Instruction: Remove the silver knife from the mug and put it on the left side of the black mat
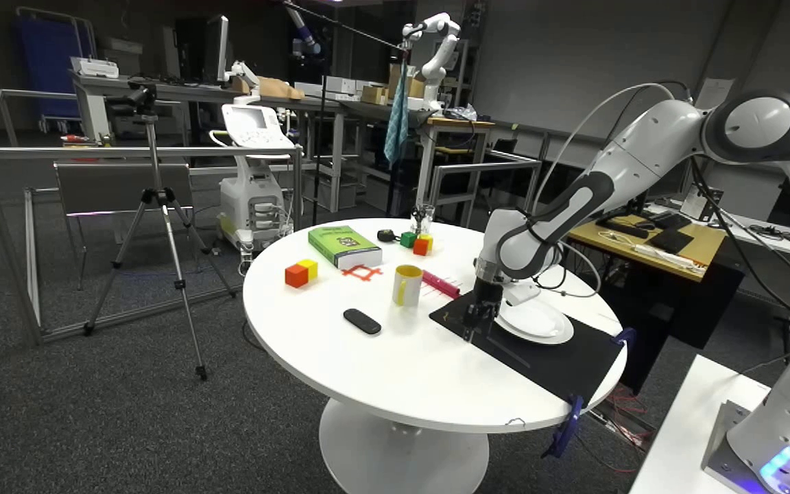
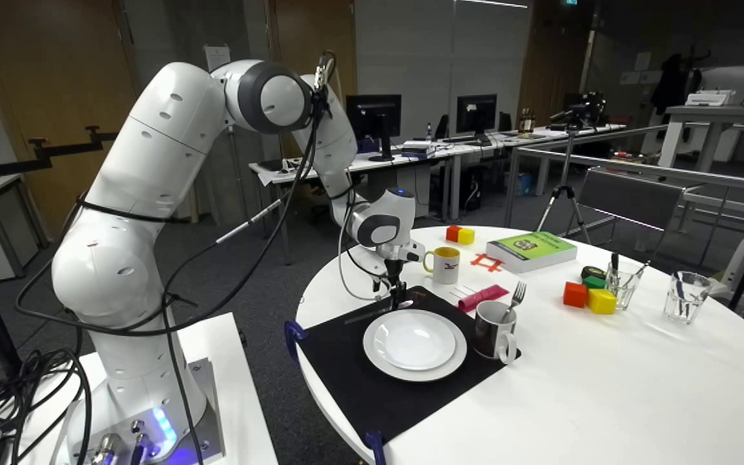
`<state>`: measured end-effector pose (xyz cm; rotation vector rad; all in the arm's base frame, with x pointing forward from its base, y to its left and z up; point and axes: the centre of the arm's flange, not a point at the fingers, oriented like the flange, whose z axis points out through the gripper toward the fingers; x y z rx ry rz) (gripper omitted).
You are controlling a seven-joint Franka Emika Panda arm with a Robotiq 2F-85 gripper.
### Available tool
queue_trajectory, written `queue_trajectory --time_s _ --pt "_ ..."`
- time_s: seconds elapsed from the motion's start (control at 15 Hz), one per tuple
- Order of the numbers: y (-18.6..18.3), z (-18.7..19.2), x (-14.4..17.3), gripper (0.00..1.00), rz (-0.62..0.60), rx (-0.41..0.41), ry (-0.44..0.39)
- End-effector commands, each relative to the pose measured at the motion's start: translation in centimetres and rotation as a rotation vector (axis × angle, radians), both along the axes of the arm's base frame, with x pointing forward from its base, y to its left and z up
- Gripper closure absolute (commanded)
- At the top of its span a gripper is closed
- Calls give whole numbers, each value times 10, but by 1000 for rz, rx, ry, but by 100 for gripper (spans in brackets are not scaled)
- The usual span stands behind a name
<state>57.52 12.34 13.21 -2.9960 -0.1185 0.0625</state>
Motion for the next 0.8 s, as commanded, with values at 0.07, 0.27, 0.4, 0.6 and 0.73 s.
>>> queue_trajectory --time_s 0.07,0.27,0.4,0.6,0.73 --pt "4 -2 4 0 17 -34 -21" --pt "5 -3 3 0 28 -58 -23" --pt "7 -3 3 0 36 -67 -26" --pt "9 -4 3 0 43 -62 -24" --pt "9 -4 3 0 43 -50 -22"
